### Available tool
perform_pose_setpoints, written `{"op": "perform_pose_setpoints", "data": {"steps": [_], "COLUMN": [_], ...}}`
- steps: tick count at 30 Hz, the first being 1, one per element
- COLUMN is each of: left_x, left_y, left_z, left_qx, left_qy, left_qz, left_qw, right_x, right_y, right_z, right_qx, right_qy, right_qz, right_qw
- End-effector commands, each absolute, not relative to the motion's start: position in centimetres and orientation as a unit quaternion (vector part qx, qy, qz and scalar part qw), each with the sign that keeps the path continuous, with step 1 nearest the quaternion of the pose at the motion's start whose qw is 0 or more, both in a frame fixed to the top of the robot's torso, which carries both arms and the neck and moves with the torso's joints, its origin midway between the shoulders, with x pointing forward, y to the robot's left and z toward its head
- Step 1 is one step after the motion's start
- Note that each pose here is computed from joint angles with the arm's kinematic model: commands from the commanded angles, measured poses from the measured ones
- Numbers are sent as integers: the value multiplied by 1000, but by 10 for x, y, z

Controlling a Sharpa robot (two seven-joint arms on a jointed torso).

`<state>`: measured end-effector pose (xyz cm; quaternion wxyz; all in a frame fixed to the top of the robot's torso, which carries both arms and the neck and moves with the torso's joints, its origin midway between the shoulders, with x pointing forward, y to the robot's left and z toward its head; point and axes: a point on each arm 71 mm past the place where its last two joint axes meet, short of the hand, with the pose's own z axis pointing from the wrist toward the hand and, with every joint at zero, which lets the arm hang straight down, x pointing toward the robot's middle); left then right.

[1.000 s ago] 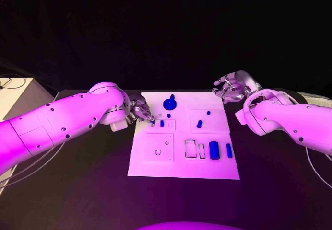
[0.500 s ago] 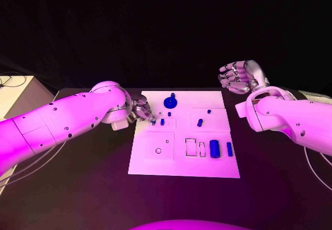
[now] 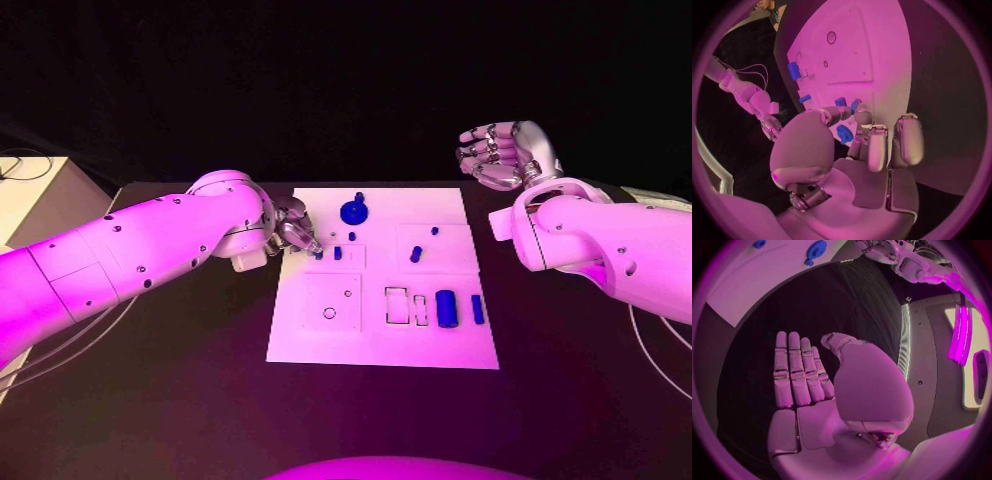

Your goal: Assemble the parts on the task board

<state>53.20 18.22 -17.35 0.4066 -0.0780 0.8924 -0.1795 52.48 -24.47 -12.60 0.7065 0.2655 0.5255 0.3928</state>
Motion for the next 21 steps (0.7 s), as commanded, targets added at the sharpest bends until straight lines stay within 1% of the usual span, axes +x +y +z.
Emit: {"op": "perform_pose_setpoints", "data": {"steps": [1, 21], "left_x": [532, 529], "left_y": [181, 181], "left_z": [-174, -176], "left_qx": [-69, -57], "left_qy": [894, 902], "left_qz": [-177, -174], "left_qw": [405, 390], "right_x": [525, 525], "right_y": [-244, -244], "right_z": [-126, -128], "right_qx": [263, 267], "right_qy": [523, 528], "right_qz": [406, 404], "right_qw": [702, 698]}}
